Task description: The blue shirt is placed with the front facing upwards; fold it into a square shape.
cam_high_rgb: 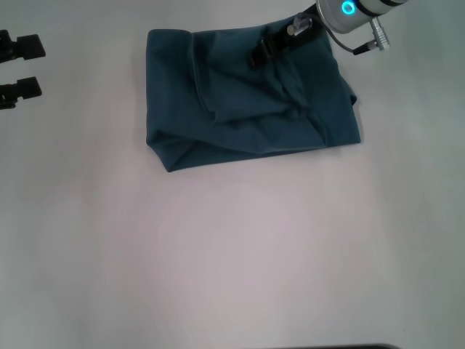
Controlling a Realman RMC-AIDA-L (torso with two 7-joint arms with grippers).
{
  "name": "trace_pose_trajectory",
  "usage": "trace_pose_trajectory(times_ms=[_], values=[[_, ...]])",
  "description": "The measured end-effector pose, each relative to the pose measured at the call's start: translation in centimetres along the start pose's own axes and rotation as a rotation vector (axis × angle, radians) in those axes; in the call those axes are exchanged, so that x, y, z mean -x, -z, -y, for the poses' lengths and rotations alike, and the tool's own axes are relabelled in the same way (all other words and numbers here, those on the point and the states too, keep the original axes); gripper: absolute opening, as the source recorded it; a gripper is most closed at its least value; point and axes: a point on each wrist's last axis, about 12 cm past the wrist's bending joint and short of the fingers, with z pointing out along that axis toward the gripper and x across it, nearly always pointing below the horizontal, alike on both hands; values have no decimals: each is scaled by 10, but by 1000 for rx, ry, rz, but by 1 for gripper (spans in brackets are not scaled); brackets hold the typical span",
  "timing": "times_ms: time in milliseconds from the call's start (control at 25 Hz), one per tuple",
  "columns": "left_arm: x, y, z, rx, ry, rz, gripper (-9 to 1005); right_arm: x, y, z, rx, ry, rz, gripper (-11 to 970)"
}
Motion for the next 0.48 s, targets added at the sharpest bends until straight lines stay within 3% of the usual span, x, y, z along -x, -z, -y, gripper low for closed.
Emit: trace_pose_trajectory(times_ms=[120,480], values=[[0,0,0,1,0,1,905,-2,-1,0,-1,2,-10,557],[0,0,0,1,0,3,904,4,8,1,1,-10,1,167]])
